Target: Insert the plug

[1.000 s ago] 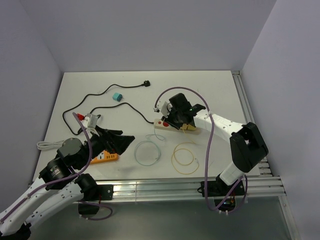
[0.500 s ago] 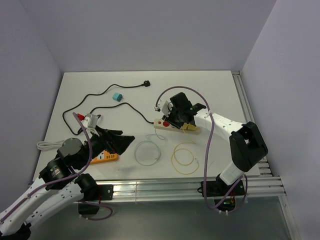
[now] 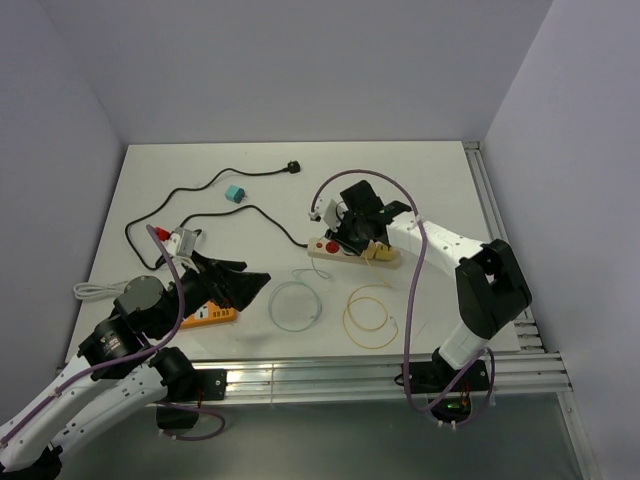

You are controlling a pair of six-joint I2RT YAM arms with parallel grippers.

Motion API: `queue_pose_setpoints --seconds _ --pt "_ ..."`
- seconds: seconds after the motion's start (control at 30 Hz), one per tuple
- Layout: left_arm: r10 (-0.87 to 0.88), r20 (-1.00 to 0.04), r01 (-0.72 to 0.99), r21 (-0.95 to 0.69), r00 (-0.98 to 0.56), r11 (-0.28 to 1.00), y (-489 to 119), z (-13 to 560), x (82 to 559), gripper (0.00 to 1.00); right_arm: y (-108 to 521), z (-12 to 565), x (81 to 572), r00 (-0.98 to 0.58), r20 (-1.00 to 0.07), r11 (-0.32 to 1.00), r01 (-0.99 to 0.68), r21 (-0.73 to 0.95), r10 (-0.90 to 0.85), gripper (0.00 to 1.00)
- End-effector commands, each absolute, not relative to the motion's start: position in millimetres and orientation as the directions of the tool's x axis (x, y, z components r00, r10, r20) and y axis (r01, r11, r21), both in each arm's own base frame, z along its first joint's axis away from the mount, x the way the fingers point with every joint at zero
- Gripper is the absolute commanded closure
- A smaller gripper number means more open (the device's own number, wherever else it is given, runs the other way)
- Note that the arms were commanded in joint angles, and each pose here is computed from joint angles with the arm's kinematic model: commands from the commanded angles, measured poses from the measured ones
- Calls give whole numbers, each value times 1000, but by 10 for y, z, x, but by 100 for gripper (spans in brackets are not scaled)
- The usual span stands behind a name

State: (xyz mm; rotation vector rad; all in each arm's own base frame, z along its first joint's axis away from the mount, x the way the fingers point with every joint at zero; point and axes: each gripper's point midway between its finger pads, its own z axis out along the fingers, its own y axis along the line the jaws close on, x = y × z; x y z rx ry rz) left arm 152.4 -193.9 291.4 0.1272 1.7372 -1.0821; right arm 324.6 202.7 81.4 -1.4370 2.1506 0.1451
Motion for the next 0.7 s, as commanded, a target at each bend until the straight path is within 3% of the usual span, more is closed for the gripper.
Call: queue_pose_setpoints --seconds 0.0,0.13,0.33,0.53,0.67 --pt "-417 -804 588 -595 -425 548 -1959 3100 1494 0 1448 371 3146 -369 -258 426 -879 -217 -893 100" --pt "-410 -805 587 -594 -429 550 -1961 3092 1489 0 1344 247 2946 -287 -208 324 -929 -176 -935 100" --pt "-407 -803 593 -596 -435 541 -1985 3090 1480 0 1083 11 2949 -388 -61 393 -907 -154 -920 100" --pt "-416 -801 592 -599 -431 539 -1970 3091 1475 0 1102 12 3025 -399 -70 405 -900 -160 -915 100" --pt "-414 -798 593 -602 -437 534 -1999 3112 1485 0 1185 9 2972 -384 -9 383 -919 -98 -923 100"
